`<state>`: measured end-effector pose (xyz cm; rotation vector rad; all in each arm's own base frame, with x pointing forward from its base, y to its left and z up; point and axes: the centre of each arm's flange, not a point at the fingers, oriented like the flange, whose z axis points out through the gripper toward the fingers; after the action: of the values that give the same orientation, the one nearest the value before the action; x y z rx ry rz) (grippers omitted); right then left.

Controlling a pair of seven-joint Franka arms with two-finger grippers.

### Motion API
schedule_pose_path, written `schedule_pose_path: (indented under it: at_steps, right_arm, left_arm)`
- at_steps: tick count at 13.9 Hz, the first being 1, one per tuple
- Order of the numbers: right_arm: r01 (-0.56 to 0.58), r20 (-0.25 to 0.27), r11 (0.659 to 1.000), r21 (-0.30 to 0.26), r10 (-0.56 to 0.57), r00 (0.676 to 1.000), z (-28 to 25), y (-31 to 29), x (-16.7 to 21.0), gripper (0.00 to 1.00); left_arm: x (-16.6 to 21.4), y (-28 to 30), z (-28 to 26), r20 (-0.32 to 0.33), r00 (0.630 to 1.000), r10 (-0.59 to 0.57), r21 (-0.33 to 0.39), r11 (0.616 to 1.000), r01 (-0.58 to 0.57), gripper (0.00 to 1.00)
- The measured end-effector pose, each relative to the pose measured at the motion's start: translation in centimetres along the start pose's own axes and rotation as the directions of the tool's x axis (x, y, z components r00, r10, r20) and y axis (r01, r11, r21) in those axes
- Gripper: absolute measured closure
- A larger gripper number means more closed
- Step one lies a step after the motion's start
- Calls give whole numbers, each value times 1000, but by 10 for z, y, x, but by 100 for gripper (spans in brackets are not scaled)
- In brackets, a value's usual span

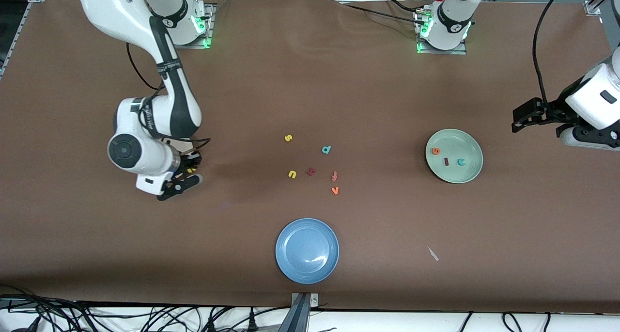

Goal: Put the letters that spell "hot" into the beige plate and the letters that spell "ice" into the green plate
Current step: 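Carry the yellow u to the beige plate while the left gripper withdraws, then release the yellow u on the beige plate with the right gripper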

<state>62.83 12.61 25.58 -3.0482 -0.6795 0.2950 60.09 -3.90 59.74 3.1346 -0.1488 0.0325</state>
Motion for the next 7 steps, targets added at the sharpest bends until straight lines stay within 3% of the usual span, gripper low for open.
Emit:
schedule_pose_path:
  at_steps: [5, 7]
  right_arm:
    - [-157, 36, 987, 40, 155, 987, 23, 69, -35, 69]
    - [-191, 30, 980, 48, 190, 981, 22, 75, -36, 52]
  left_arm:
    - [-23, 5, 3, 0, 1000, -2, 12, 1000, 2, 0]
    - [-32, 3, 6, 11, 1000, -8, 16, 1000, 8, 0]
